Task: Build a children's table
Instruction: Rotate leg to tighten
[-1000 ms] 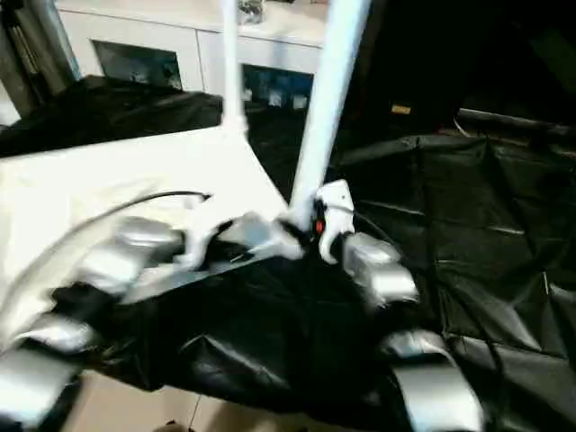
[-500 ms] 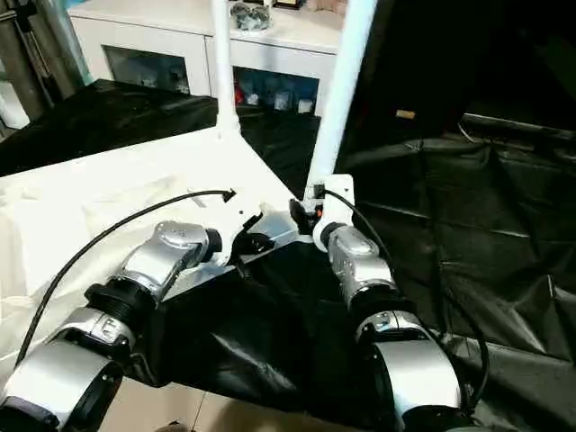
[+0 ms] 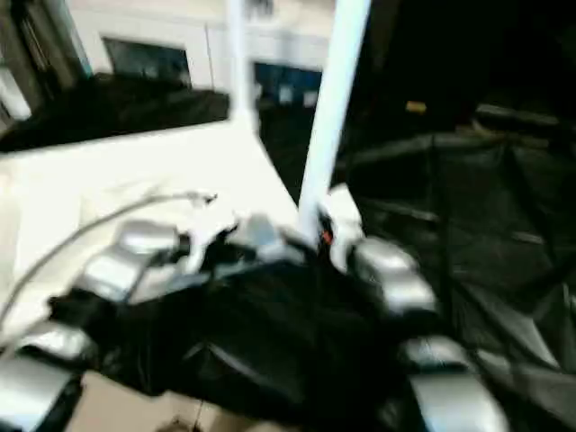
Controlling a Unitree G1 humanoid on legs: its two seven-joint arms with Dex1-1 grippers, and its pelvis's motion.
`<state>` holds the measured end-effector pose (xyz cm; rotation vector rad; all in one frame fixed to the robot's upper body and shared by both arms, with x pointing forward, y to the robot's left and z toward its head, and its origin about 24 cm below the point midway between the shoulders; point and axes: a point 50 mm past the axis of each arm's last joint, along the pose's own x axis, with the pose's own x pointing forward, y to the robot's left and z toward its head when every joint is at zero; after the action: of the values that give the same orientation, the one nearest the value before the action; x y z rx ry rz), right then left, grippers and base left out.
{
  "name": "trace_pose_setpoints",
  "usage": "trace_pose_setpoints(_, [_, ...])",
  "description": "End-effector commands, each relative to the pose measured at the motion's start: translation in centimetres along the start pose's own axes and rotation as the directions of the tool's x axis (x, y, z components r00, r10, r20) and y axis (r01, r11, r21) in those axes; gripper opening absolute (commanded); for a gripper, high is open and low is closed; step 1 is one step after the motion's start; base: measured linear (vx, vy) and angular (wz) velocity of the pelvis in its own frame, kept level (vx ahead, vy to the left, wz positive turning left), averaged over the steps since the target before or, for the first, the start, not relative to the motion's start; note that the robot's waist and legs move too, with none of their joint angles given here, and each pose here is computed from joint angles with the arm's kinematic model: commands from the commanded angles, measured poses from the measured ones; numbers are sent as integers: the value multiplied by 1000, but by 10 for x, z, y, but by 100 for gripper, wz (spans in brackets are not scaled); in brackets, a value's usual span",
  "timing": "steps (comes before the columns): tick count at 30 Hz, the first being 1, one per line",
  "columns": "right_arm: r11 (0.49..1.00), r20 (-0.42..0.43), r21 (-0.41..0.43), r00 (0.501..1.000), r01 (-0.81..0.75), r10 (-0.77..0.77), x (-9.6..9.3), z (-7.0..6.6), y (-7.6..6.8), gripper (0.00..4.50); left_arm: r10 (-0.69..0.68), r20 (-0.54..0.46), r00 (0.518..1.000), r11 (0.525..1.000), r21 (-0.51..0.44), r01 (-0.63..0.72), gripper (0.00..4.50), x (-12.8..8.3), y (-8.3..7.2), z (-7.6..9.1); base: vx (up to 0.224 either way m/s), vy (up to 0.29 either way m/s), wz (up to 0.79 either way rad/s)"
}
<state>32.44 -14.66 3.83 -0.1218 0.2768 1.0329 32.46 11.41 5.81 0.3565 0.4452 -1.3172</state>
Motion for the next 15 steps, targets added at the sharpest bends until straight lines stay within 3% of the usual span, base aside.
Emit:
trace_pose_setpoints(1, [992,-20,-26,992,-122,121,4,3,11,376,-147,63,987,988,57,143,0,9,-13,13,0,0,0])
trace_pose_setpoints(5, [986,-29,-24,986,-163,162,0,3,14,376,-179,41,983,982,61,177,0,2,-14,9,0,0,0])
trace_pose_setpoints(15, [973,-24,-13,973,-231,231,-4,6,22,290,-191,-8,981,980,50,192,0,-11,-13,0,0,0,0])
